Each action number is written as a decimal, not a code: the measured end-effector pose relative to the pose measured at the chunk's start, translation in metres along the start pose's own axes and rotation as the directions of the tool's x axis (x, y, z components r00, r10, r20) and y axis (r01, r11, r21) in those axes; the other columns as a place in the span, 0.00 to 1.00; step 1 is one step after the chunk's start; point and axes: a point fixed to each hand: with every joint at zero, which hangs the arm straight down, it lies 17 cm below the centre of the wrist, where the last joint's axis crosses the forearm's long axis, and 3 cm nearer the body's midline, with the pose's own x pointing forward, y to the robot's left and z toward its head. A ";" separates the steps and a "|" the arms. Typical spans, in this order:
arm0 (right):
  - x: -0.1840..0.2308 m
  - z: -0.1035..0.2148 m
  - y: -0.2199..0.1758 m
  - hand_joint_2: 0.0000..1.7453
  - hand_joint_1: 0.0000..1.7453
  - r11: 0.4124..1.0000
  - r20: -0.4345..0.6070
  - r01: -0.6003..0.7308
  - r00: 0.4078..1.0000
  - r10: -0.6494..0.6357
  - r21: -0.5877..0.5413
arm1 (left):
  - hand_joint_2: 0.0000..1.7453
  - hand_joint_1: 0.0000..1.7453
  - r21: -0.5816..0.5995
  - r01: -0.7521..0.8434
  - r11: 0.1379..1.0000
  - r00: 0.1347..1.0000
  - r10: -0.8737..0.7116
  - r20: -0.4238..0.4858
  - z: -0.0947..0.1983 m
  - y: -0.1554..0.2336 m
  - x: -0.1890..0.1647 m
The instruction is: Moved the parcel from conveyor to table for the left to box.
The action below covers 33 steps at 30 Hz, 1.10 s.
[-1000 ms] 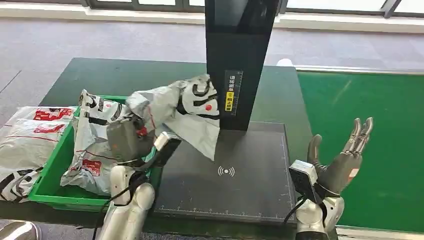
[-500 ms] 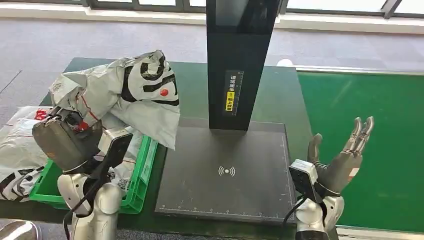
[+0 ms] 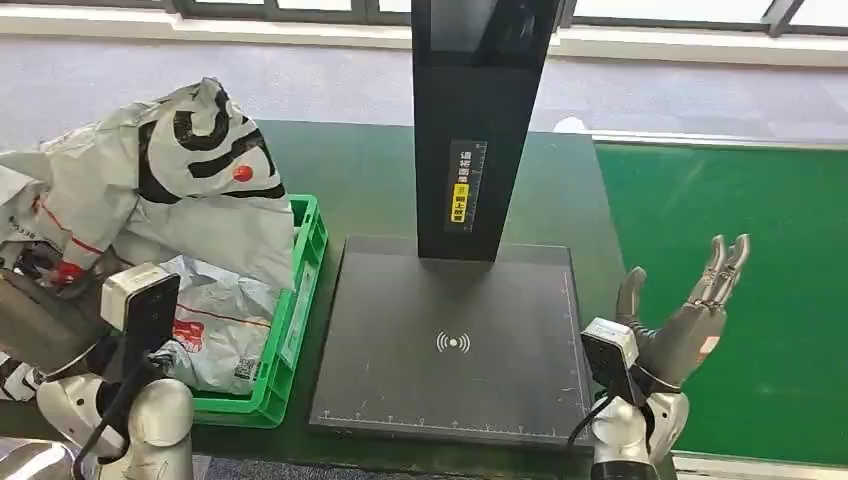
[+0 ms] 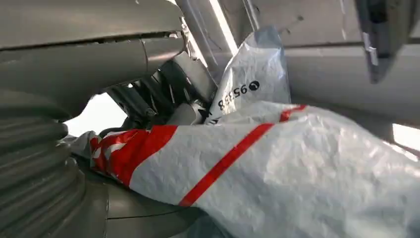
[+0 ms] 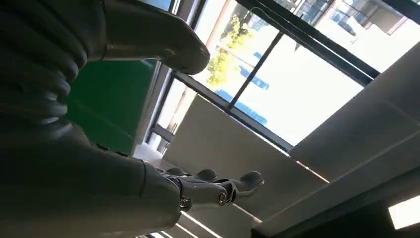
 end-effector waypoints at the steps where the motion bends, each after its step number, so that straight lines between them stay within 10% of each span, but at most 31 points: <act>1: 0.000 0.000 0.000 1.00 0.00 1.000 0.000 -0.001 1.000 0.001 0.000 | 1.00 1.00 -0.001 0.020 1.000 1.000 -0.020 -0.012 0.001 0.002 -0.007; 13: -0.003 0.003 -0.011 1.00 0.00 1.000 -0.005 -0.016 1.000 0.016 -0.011 | 1.00 1.00 -0.320 0.232 0.919 0.923 -0.312 -0.227 0.088 -0.062 -0.115; 33: -0.003 0.003 -0.011 1.00 0.00 1.000 -0.003 -0.017 1.000 0.017 -0.011 | 1.00 1.00 -0.374 0.229 0.899 0.908 -0.336 -0.250 0.108 -0.073 -0.128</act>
